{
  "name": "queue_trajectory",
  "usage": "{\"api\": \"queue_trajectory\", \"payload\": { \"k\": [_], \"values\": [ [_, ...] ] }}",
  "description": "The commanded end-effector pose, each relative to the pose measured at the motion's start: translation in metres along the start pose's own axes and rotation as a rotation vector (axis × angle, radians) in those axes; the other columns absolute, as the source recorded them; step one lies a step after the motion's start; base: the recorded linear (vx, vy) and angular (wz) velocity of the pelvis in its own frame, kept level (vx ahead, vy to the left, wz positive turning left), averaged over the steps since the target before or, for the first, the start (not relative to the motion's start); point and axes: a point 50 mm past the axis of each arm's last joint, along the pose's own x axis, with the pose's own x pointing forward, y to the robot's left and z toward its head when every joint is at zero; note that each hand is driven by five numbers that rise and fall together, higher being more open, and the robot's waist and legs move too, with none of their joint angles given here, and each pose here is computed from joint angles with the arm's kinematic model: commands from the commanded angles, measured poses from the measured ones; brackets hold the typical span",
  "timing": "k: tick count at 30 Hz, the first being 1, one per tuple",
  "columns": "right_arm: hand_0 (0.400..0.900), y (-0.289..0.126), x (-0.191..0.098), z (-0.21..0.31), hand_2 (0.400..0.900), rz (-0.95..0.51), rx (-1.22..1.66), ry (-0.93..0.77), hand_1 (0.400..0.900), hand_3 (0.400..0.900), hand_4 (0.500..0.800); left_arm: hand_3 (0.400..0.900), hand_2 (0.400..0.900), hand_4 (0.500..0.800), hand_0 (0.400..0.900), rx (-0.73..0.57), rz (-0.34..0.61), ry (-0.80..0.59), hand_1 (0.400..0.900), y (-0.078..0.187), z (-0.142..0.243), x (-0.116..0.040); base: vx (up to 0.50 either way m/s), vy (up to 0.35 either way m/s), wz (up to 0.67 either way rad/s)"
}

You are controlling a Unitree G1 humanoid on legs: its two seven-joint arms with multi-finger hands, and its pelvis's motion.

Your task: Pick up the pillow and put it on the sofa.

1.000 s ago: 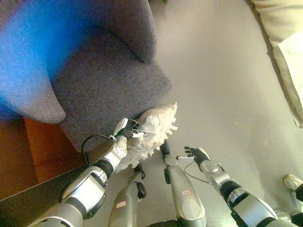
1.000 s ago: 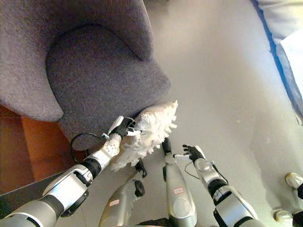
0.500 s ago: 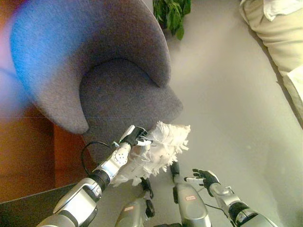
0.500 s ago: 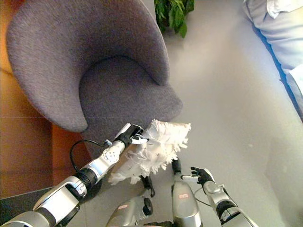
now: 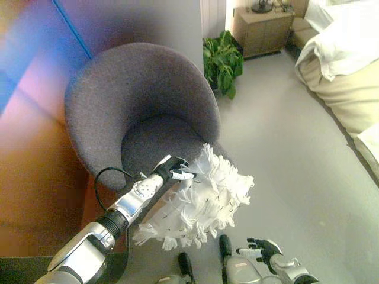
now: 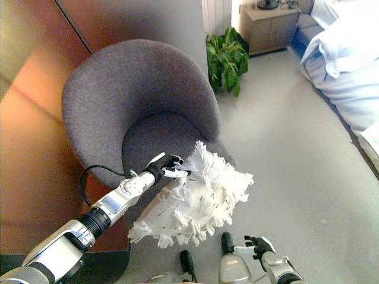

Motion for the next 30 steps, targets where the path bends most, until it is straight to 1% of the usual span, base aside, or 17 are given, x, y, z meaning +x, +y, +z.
{"api": "queue_trajectory", "payload": {
  "k": [1, 5, 6, 8, 11, 14, 16, 17, 18, 19, 20, 21, 22, 25, 26, 27, 30],
  "values": [
    [0.9, 0.01, -0.003, -0.028, 0.9, 0.03, -0.035, 0.089, 0.9, 0.9, 0.8, 0.4, 0.4, 0.5, 0.4, -0.128, 0.125, -0.388, 0.4, 0.051, 0.108, -0.008, 0.087, -0.005, 0.06],
    [0.9, 0.008, -0.004, -0.034, 0.9, 0.036, -0.035, 0.115, 0.9, 0.9, 0.8, 0.4, 0.4, 0.5, 0.4, -0.214, 0.182, -0.41, 0.4, 0.077, 0.127, -0.017, 0.086, -0.005, 0.04],
    [0.9, 0.008, -0.004, -0.035, 0.9, 0.037, -0.034, 0.118, 0.9, 0.9, 0.8, 0.4, 0.4, 0.5, 0.4, -0.219, 0.19, -0.41, 0.4, 0.08, 0.129, -0.018, 0.093, -0.011, 0.04],
    [0.9, 0.008, -0.006, -0.041, 0.9, 0.038, -0.028, 0.135, 0.9, 0.9, 0.8, 0.4, 0.4, 0.5, 0.4, -0.28, 0.242, -0.413, 0.4, 0.1, 0.135, -0.024, 0.09, -0.011, 0.04],
    [0.9, 0.008, -0.008, -0.051, 0.9, 0.037, -0.015, 0.165, 0.9, 0.9, 0.8, 0.4, 0.4, 0.5, 0.4, -0.359, 0.325, -0.408, 0.4, 0.126, 0.133, -0.032, 0.082, -0.006, 0.03],
    [0.9, 0.008, -0.012, -0.065, 0.9, 0.031, 0.002, 0.201, 0.9, 0.9, 0.8, 0.4, 0.4, 0.5, 0.4, -0.464, 0.439, -0.41, 0.4, 0.153, 0.127, -0.042, 0.077, 0.006, 0.05],
    [0.9, 0.007, -0.015, -0.076, 0.9, 0.024, 0.015, 0.224, 0.9, 0.9, 0.8, 0.4, 0.4, 0.5, 0.4, -0.56, 0.512, -0.423, 0.4, 0.175, 0.121, -0.052, 0.079, 0.012, 0.07],
    [0.9, 0.007, -0.016, -0.079, 0.9, 0.022, 0.017, 0.231, 0.9, 0.9, 0.8, 0.4, 0.4, 0.5, 0.4, -0.6, 0.54, -0.436, 0.4, 0.181, 0.12, -0.056, 0.087, 0.011, 0.07],
    [0.9, 0.007, -0.018, -0.084, 0.9, 0.02, 0.021, 0.239, 0.9, 0.9, 0.8, 0.4, 0.4, 0.5, 0.4, -0.661, 0.586, -0.452, 0.4, 0.191, 0.119, -0.063, 0.094, 0.01, 0.07],
    [0.9, 0.007, -0.019, -0.088, 0.9, 0.018, 0.024, 0.246, 0.9, 0.9, 0.8, 0.4, 0.4, 0.5, 0.4, -0.688, 0.631, -0.452, 0.4, 0.198, 0.115, -0.067, 0.1, 0.01, 0.07],
    [0.9, 0.007, -0.02, -0.09, 0.9, 0.016, 0.026, 0.25, 0.9, 0.9, 0.8, 0.4, 0.4, 0.5, 0.4, -0.688, 0.674, -0.442, 0.4, 0.204, 0.111, -0.071, 0.079, 0.008, 0.05],
    [0.9, 0.006, -0.02, -0.091, 0.9, 0.015, 0.027, 0.251, 0.9, 0.9, 0.8, 0.4, 0.4, 0.5, 0.4, -0.683, 0.696, -0.435, 0.4, 0.208, 0.109, -0.074, 0.078, 0.008, 0.04],
    [0.9, 0.006, -0.021, -0.094, 0.9, 0.012, 0.029, 0.253, 0.9, 0.9, 0.8, 0.4, 0.4, 0.5, 0.4, -0.658, 0.75, -0.404, 0.4, 0.215, 0.102, -0.078, 0.061, 0.006, 0.04],
    [0.9, 0.004, -0.022, -0.095, 0.9, 0.009, 0.023, 0.256, 0.9, 0.9, 0.8, 0.4, 0.4, 0.5, 0.4, -0.59, 0.814, -0.321, 0.4, 0.226, 0.09, -0.085, 0.054, 0.023, 0.03],
    [0.9, 0.003, -0.022, -0.095, 0.9, 0.008, 0.021, 0.255, 0.9, 0.9, 0.8, 0.439, 0.439, 0.524, 0.439, -0.573, 0.823, -0.303, 0.439, 0.228, 0.088, -0.086, 0.03, 0.034, 0.04],
    [0.9, 0.002, -0.022, -0.095, 0.9, 0.007, 0.019, 0.252, 0.9, 0.9, 0.8, 0.9, 0.9, 0.8, 0.9, -0.555, 0.832, -0.287, 0.9, 0.23, 0.087, -0.087, 0.016, 0.043, 0.05],
    [0.9, 0.001, -0.022, -0.093, 0.9, 0.004, 0.013, 0.232, 0.9, 0.9, 0.8, 0.9, 0.9, 0.8, 0.9, -0.509, 0.86, -0.252, 0.9, 0.236, 0.086, -0.091, -0.002, 0.04, 0.04]
  ]
}}
